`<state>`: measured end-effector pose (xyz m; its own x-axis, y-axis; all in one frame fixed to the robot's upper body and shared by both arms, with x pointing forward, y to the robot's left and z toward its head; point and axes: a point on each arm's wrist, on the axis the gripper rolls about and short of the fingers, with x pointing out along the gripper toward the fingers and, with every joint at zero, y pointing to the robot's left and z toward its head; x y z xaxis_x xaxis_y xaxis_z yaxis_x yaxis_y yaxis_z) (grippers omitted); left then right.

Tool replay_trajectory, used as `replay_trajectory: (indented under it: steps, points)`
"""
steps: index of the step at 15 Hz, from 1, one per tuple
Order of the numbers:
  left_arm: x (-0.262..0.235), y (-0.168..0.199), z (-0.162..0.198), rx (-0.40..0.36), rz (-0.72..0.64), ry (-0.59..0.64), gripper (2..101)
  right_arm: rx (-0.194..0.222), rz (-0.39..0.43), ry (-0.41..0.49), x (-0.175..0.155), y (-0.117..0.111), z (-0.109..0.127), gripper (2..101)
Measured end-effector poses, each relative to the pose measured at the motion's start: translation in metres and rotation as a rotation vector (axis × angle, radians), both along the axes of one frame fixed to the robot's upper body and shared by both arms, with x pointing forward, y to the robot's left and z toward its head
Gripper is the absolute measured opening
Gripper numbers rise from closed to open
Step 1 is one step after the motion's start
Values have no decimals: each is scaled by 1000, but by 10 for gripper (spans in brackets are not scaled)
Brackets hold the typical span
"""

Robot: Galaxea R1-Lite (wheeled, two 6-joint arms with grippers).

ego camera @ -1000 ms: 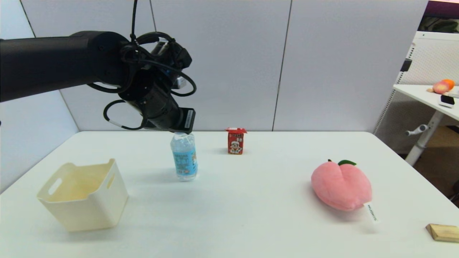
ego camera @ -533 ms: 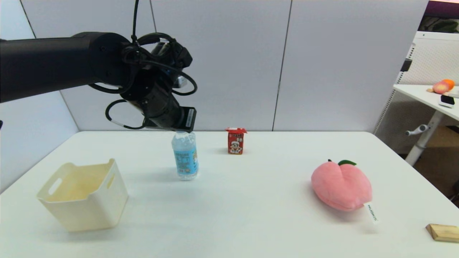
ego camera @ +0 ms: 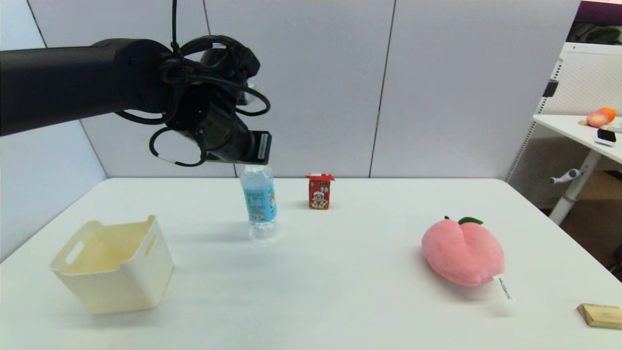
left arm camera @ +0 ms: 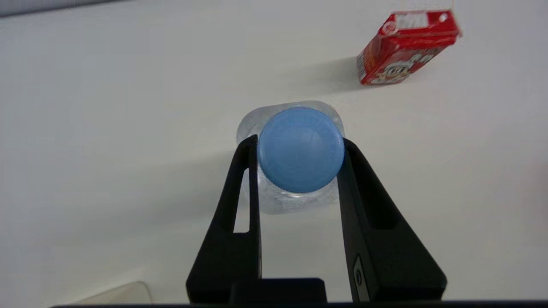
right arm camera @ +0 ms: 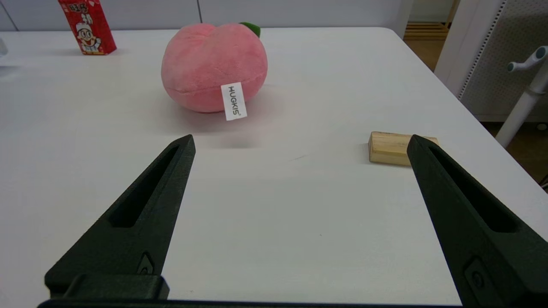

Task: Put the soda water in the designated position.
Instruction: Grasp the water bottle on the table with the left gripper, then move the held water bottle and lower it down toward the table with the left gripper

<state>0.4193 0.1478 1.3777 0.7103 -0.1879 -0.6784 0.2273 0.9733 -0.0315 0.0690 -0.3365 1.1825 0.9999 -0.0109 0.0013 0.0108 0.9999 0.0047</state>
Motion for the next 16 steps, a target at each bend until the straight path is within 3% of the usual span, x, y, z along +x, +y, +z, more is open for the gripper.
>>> replay_trajectory:
  steps: [16]
  points:
    - [43, -28, 11, -73, -109, -421, 304, 0, 0, 0, 0, 0, 0, 980]
